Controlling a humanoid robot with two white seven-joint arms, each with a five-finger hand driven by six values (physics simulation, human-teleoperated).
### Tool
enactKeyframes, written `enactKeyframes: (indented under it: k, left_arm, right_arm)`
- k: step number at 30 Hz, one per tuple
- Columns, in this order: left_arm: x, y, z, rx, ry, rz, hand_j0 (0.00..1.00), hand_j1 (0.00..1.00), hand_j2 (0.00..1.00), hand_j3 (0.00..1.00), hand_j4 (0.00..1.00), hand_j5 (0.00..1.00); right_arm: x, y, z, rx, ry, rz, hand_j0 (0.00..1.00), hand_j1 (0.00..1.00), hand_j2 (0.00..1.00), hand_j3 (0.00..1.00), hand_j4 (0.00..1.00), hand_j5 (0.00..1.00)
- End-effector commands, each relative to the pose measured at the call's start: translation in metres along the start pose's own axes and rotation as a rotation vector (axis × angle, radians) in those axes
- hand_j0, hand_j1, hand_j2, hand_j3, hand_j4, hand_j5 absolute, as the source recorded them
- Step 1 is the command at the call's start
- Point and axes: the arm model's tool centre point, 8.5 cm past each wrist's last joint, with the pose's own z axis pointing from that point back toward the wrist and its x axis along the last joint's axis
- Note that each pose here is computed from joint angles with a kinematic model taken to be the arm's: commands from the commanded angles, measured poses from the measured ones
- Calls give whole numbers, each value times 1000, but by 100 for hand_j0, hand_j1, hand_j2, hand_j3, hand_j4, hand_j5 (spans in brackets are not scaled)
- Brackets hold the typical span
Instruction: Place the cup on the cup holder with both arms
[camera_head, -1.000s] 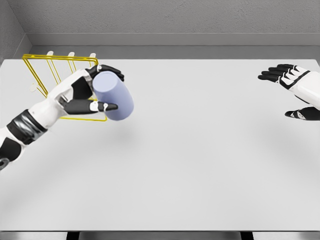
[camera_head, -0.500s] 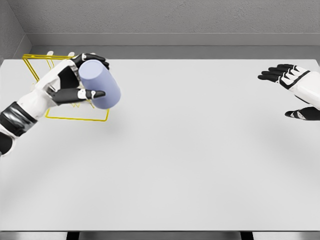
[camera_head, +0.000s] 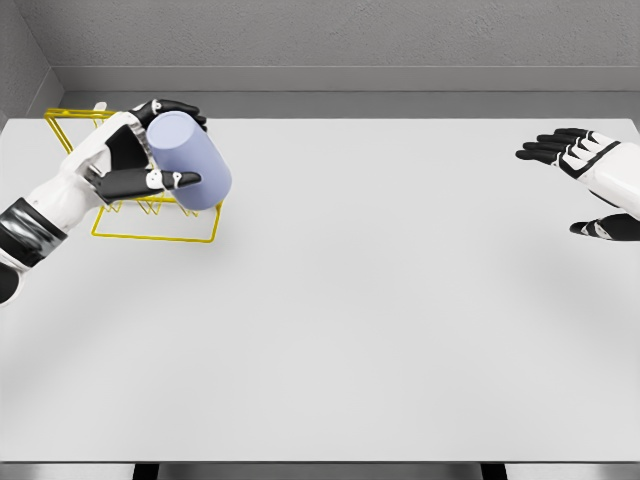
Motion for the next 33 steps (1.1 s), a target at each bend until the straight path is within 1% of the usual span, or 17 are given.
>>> enactKeyframes:
  k: [1, 4, 7, 17, 25, 33]
  left_arm:
    - [1, 2, 0, 8, -3, 6, 63, 63, 63, 63, 63, 63]
    - [10, 8, -1, 17, -30, 4, 63, 63, 63, 63, 63, 63]
    - [11, 8, 0, 19, -38, 6, 63, 63, 63, 63, 63, 63]
    - [7, 18, 3, 48, -22, 5, 63, 63, 63, 63, 63, 63]
    - [2, 25, 5, 69, -8, 2, 63, 63, 63, 63, 63, 63]
    - [2, 25, 5, 71, -9, 6, 63, 63, 63, 63, 63, 63]
  right_arm:
    - [0, -1, 0, -3, 0, -5, 100, 100, 100, 100, 100, 100]
    - [0, -1, 0, -3, 0, -5, 100, 100, 100, 100, 100, 100]
    - [0, -1, 0, -5, 0, -5, 100, 100, 100, 100, 100, 100]
    - [0, 0, 0, -6, -1, -7, 100, 100, 100, 100, 100, 100]
    - [2, 1, -2, -19, -5, -16, 100, 100, 100, 100, 100, 100]
    - [2, 2, -2, -19, -5, -19, 100, 100, 100, 100, 100, 100]
